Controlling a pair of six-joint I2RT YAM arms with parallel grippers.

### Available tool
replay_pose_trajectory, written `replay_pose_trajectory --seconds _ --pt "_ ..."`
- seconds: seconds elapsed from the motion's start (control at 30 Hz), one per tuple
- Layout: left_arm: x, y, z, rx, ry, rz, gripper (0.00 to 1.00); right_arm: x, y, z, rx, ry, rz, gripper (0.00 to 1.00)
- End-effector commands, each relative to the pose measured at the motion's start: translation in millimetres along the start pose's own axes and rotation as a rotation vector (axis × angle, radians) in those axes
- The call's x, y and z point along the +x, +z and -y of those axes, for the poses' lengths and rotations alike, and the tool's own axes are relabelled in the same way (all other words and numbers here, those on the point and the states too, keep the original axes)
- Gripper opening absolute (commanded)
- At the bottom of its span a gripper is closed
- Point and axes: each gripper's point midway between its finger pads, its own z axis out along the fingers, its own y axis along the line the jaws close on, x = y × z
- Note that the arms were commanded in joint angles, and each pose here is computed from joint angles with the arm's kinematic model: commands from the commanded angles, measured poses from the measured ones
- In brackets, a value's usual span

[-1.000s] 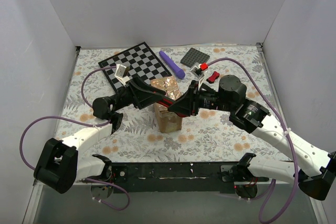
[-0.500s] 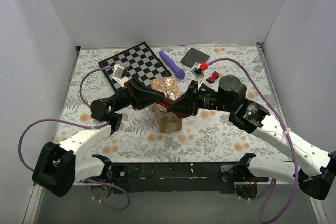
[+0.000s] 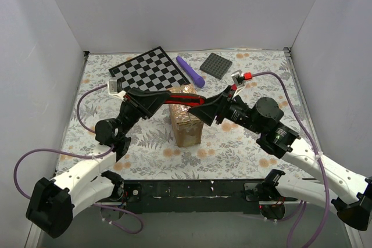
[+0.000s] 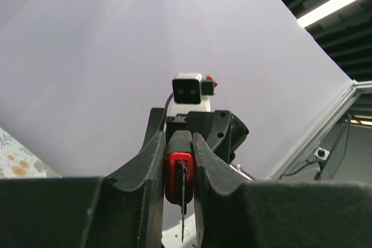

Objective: Unpack the express box

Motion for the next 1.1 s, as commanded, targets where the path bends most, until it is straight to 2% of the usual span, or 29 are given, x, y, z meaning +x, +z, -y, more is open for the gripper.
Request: replay_pose_trajectory --seconds 0.0,0.3,0.43,0.63,0.77,0.87,0.9,0.97,1.07 --pt "-23 2 -1 -0.056 0.071 0.159 0.00 -34 5 -14 -0.069 0.028 0.179 0.73" --pt "-11 5 -10 -0.111 0.073 0.173 0.00 -51 17 -22 -0.149 0.025 0.287 0.76" --pt "-8 3 -15 -0.136 0.083 0.177 0.00 -51 24 -25 -0.172 0.001 0.271 0.77" --pt "-3 4 -14 -0.115 0.062 0.190 0.00 -45 34 -21 -0.198 0.065 0.283 0.69" --pt "0 5 -13 -0.109 0.064 0.200 0.00 -49 38 -26 -0.242 0.096 0.302 0.68" --pt "2 7 -11 -0.095 0.068 0.198 0.00 -49 41 -27 -0.256 0.112 0.306 0.60" --pt "2 8 -9 -0.086 0.069 0.200 0.00 -48 41 -26 -0.257 0.119 0.305 0.52" --pt "-1 8 -9 -0.093 0.064 0.222 0.00 -48 42 -25 -0.254 0.130 0.306 0.50" --pt "-1 8 -9 -0.094 0.078 0.225 0.00 -46 43 -23 -0.250 0.141 0.300 0.40"
